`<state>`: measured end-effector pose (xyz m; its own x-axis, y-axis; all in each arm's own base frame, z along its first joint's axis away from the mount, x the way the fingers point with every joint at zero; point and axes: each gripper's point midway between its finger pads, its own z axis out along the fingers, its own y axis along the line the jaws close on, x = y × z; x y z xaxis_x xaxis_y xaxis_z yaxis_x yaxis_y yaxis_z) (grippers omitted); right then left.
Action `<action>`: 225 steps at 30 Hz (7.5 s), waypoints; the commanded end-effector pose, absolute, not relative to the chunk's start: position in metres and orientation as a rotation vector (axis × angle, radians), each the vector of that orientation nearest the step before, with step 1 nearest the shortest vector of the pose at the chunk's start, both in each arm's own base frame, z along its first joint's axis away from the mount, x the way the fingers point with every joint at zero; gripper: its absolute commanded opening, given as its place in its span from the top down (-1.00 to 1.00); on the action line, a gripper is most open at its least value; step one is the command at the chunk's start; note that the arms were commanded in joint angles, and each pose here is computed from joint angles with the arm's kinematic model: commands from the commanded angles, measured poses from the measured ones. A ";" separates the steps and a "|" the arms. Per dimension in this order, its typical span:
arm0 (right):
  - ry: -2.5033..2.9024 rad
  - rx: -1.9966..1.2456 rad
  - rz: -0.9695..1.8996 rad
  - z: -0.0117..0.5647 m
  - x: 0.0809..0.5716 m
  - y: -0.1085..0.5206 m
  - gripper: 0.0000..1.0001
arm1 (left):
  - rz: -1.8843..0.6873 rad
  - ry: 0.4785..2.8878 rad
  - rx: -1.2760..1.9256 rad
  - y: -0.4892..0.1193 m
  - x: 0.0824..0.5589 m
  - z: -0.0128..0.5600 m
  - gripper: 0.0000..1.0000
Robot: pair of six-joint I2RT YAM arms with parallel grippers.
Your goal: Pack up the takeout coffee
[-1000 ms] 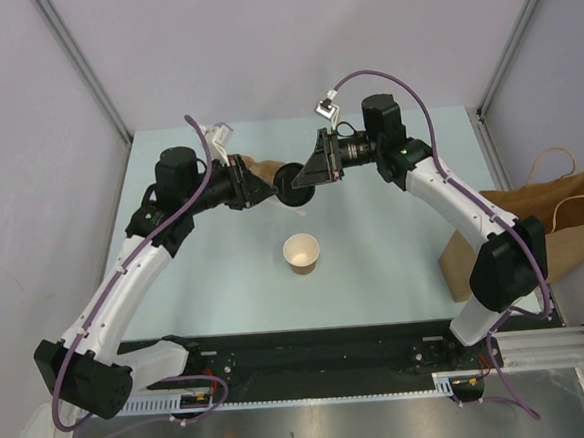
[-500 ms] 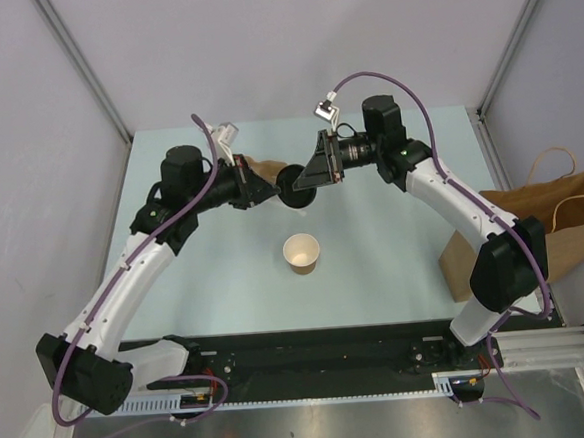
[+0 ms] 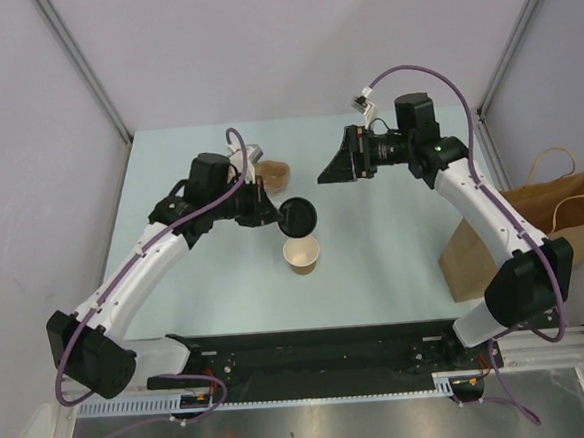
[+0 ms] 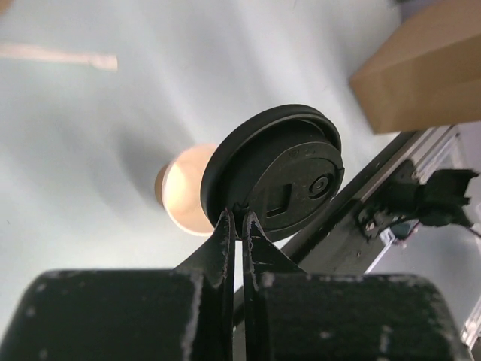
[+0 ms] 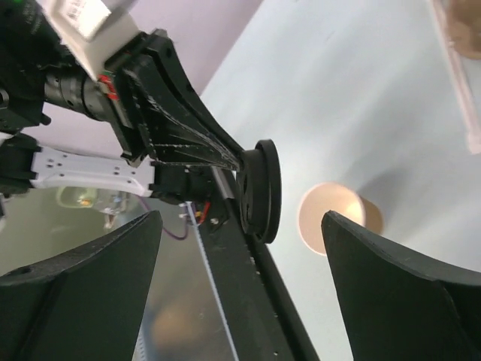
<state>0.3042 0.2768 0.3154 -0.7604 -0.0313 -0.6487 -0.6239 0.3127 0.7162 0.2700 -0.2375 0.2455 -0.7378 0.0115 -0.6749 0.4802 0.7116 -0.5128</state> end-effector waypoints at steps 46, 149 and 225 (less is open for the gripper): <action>2.202 -0.542 1.257 0.228 0.258 0.272 0.07 | -0.700 2.792 0.562 -0.254 0.270 0.140 1.00; 2.709 -0.335 1.265 0.008 0.259 0.283 1.00 | -1.685 2.639 0.237 -0.255 0.254 0.059 1.00; 2.283 -0.509 1.734 0.155 0.255 0.332 1.00 | -1.637 2.698 0.310 -0.259 0.251 0.061 1.00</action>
